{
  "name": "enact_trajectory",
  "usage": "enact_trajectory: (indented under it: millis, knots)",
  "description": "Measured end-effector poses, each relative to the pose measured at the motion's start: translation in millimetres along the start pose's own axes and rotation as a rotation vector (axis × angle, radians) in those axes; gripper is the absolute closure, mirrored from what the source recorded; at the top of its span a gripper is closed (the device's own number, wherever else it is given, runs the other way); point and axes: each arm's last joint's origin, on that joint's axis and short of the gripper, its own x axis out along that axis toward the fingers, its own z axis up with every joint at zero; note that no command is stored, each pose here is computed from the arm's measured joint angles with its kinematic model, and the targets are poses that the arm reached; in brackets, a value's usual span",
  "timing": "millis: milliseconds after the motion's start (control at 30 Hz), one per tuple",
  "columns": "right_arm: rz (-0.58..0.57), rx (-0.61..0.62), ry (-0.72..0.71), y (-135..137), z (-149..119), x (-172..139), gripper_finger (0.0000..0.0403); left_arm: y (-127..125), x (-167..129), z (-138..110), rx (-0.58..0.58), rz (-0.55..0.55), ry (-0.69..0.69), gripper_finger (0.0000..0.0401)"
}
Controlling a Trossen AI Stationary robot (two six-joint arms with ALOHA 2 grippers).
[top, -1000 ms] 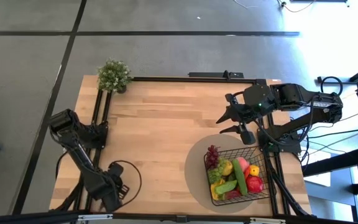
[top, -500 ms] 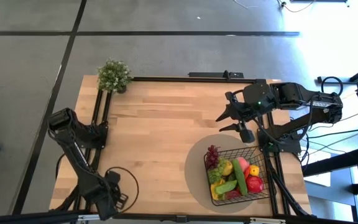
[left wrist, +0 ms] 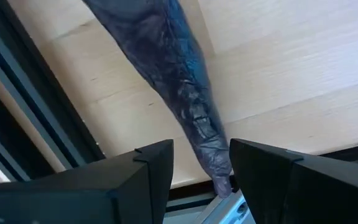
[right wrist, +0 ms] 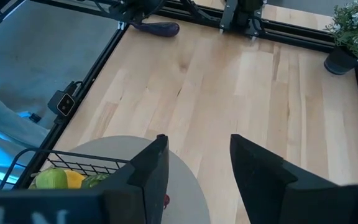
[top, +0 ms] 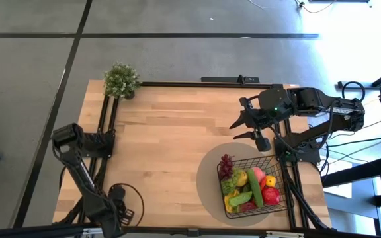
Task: Build produce basket
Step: Put the eggplant into the wire basket
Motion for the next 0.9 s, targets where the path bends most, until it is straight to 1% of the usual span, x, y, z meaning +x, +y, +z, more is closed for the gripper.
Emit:
enact_trajectory:
  millis: [133, 300, 400, 600, 767, 900]
  knots:
    - [0.0, 0.0, 0.0, 0, 0, 0, 0.024, -1, 4, 0, 0.006, -0.003, -0.016, 0.0254]
    - [0.0, 0.0, 0.0, 0, 0, 0, 0.024, -2, 8, 0, 0.012, -0.055, -0.087, 0.0254]
    - [0.0, 0.001, 0.0, 0, 0, 0, 0.024, -3, 12, 0, 0.02, -0.042, -0.092, 0.0254]
    - [0.0, 0.002, 0.0, 0, 0, 0, 0.024, -3, 24, -2, 0.014, 0.025, -0.085, 0.0254]
    - [0.0, 0.002, 0.0, 0, 0, 0, 0.024, -6, 34, -3, 0.01, 0.025, -0.087, 0.0254]
    - [0.0, 0.002, 0.0, 0, 0, 0, 0.024, -10, 35, -3, 0.001, 0.009, -0.071, 0.0254]
